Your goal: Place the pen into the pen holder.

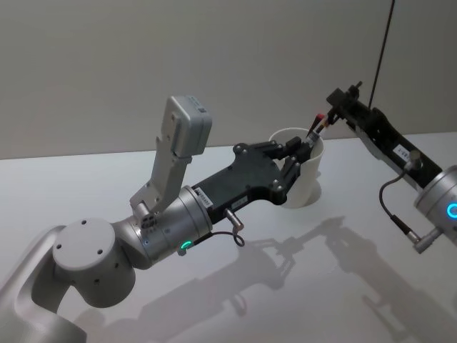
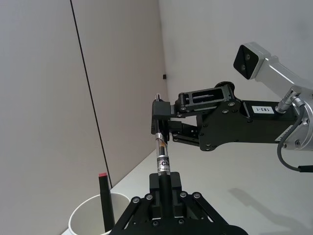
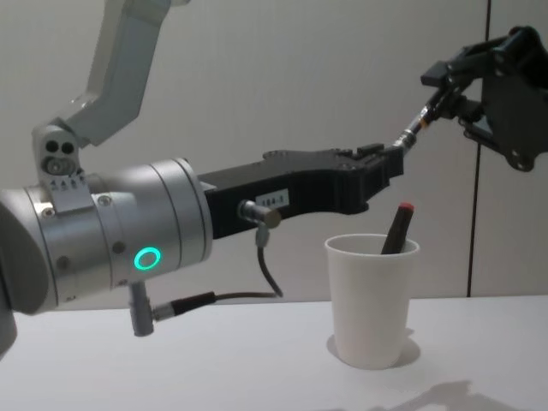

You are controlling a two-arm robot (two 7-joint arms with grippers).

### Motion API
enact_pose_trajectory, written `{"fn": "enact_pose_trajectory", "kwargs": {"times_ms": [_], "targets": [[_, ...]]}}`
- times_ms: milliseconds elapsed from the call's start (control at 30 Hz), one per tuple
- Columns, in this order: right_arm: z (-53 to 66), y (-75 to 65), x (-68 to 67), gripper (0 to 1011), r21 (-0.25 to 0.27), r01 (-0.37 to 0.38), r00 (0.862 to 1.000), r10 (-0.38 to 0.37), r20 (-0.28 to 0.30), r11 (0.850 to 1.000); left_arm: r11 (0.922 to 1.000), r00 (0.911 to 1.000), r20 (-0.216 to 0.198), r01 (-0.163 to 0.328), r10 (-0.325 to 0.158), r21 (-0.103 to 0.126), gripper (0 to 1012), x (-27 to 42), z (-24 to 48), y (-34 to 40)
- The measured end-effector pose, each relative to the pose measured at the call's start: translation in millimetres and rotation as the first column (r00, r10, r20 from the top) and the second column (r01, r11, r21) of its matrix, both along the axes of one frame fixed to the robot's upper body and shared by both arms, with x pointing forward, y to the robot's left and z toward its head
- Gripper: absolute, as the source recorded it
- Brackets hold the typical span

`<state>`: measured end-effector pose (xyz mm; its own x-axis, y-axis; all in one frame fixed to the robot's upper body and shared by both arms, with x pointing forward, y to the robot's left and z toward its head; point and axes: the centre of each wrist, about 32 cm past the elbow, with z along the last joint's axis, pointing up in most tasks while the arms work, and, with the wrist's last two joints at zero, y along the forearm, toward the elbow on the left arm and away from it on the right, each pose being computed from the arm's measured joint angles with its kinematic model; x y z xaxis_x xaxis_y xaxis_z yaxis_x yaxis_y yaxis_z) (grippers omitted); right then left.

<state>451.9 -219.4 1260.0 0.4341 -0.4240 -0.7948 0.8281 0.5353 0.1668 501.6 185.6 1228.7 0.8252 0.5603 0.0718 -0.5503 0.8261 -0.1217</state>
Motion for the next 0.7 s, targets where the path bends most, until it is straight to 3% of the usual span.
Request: {"fn": "enact_pose_trajectory", "kwargs": {"times_ms": [100, 200, 700], "targets": [[0.1, -0.1, 0.0, 167, 0.000, 0.000, 1.000, 0.000, 0.000, 1.000, 1.0000, 1.0000, 0.000, 0.000, 0.000, 0.000, 130, 0.0, 0.0, 0.0], [0.1, -0.2, 0.0, 137, 0.000, 0.001, 1.000, -0.001, 0.000, 1.000, 1.0000, 1.0000, 0.000, 0.001, -0.001, -0.001, 129, 0.0, 0.1, 0.0], [0.3, -0.1, -0.2, 137, 0.000, 0.000, 1.000, 0.000, 0.002, 1.000, 1.0000, 1.0000, -0.001, 0.000, 0.000, 0.000, 141, 0.0, 0.0, 0.0]]}}
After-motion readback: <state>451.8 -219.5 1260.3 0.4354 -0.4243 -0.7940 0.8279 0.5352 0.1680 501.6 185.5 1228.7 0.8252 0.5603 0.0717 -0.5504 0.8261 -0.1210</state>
